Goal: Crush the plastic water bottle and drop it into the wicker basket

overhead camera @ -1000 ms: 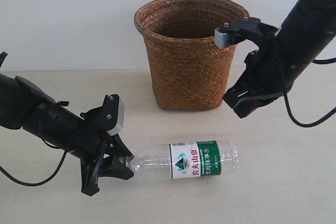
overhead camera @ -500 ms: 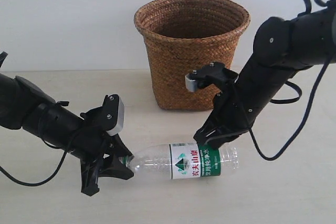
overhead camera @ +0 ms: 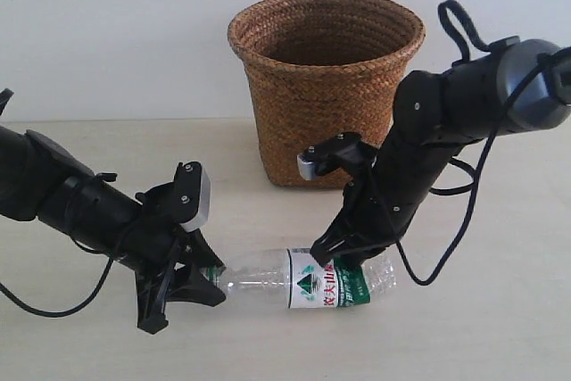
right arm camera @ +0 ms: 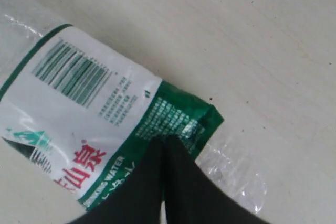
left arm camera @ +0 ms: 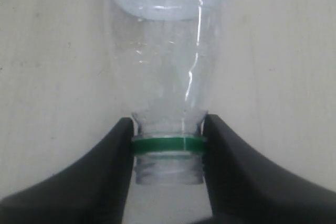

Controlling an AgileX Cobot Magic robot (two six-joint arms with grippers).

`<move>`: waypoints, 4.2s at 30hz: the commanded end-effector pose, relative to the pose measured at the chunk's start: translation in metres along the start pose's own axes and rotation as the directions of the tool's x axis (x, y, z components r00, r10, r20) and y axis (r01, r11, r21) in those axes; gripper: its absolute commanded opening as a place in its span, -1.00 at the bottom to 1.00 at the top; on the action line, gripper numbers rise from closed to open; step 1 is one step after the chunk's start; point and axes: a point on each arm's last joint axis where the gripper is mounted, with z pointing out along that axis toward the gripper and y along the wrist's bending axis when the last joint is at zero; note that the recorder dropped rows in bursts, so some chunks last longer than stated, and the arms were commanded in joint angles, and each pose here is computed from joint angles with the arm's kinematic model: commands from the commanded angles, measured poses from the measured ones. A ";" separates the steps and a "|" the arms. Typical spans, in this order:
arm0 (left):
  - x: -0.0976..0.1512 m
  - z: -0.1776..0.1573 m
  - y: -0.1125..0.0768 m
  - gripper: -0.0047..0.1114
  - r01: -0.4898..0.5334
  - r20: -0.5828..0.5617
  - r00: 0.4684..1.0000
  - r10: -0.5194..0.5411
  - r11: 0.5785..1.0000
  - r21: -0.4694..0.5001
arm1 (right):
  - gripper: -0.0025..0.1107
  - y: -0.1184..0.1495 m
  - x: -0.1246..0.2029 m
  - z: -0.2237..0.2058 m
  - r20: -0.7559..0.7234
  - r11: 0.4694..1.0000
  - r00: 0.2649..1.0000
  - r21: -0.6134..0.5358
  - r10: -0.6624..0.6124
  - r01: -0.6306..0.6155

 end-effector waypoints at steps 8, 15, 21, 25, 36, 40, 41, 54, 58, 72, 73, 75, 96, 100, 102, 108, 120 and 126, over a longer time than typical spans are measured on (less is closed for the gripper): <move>-0.007 -0.002 -0.001 -0.85 0.004 0.035 0.999 -0.004 1.000 0.006 | -0.96 -0.006 0.024 0.082 -0.387 0.997 0.922 0.078 0.025 0.005; -0.007 -0.002 -0.001 -0.85 0.004 0.035 0.999 -0.004 1.000 0.006 | -0.96 -0.007 0.019 0.081 -0.359 0.997 0.933 0.078 0.008 0.022; -0.007 -0.002 -0.001 -0.85 0.004 0.035 0.999 -0.004 1.000 0.006 | -0.96 0.000 -0.001 0.037 -0.216 0.997 0.976 0.073 -0.012 0.028; -0.006 -0.002 0.000 -0.85 0.004 0.031 1.000 -0.004 1.000 0.000 | -0.96 0.008 -0.014 -0.003 -0.077 0.998 0.997 0.061 -0.002 0.007; -0.006 -0.002 0.000 -0.85 0.004 0.031 1.000 -0.004 1.000 0.000 | -0.96 0.043 -0.029 -0.050 0.142 0.988 0.987 -0.128 -0.071 0.090; -0.006 -0.002 0.000 -0.85 0.004 0.030 1.000 -0.004 1.000 -0.002 | -0.96 0.059 -0.034 -0.045 0.170 0.982 0.979 -0.127 -0.116 0.138; -0.006 -0.002 0.000 -0.85 0.004 0.030 1.000 -0.004 1.000 -0.002 | -0.96 0.063 -0.035 -0.042 0.173 0.981 0.977 -0.126 -0.125 0.148; -0.006 -0.002 0.000 -0.85 0.004 0.030 1.000 -0.004 1.000 -0.002 | -0.96 0.055 -0.026 0.018 0.020 0.982 0.987 -0.098 -0.158 0.159; -0.006 -0.002 0.000 -0.85 0.004 0.031 1.000 -0.004 1.000 -0.001 | -0.96 0.054 -0.027 0.018 0.026 0.982 0.986 -0.090 -0.162 0.164; -0.005 0.000 0.000 -0.85 0.008 0.028 1.000 -0.008 1.000 0.004 | -0.96 0.055 -0.042 -0.031 0.206 0.988 0.966 0.007 -0.155 0.157; -0.005 0.000 0.000 -0.85 0.008 0.028 1.000 -0.008 1.000 0.004 | -0.96 0.054 -0.042 -0.029 0.204 0.988 0.967 0.007 -0.154 0.156; -0.005 0.000 0.000 -0.85 0.008 0.028 1.000 -0.008 1.000 0.004 | -0.96 0.054 -0.041 -0.021 0.187 0.989 0.971 -0.001 -0.146 0.149; -0.004 0.000 0.000 -0.85 0.005 0.022 1.000 -0.005 1.000 -0.001 | -0.96 0.063 -0.036 -0.075 0.243 0.985 0.956 -0.007 -0.164 0.171; -0.004 0.000 0.000 -0.85 0.005 0.022 1.000 -0.005 1.000 -0.002 | -0.96 0.064 -0.030 -0.072 0.192 0.984 0.967 -0.030 -0.165 0.174; -0.004 0.000 0.000 -0.85 0.005 0.022 1.000 -0.005 1.000 -0.002 | -0.96 0.063 -0.028 -0.060 0.175 0.986 0.972 -0.033 -0.155 0.163; -0.004 0.000 0.000 -0.85 0.005 0.022 1.000 -0.005 1.000 -0.002 | -0.96 0.058 -0.020 -0.019 0.072 0.988 0.988 -0.058 -0.139 0.143; -0.004 0.000 0.000 -0.85 0.005 0.020 1.000 -0.005 1.000 -0.004 | -0.96 0.050 -0.017 0.035 0.017 0.992 0.993 -0.051 -0.113 0.114; -0.005 0.000 0.000 -0.85 0.008 0.023 1.000 -0.008 1.000 -0.003 | -0.96 0.044 -0.014 0.079 -0.041 0.995 0.995 -0.053 -0.090 0.087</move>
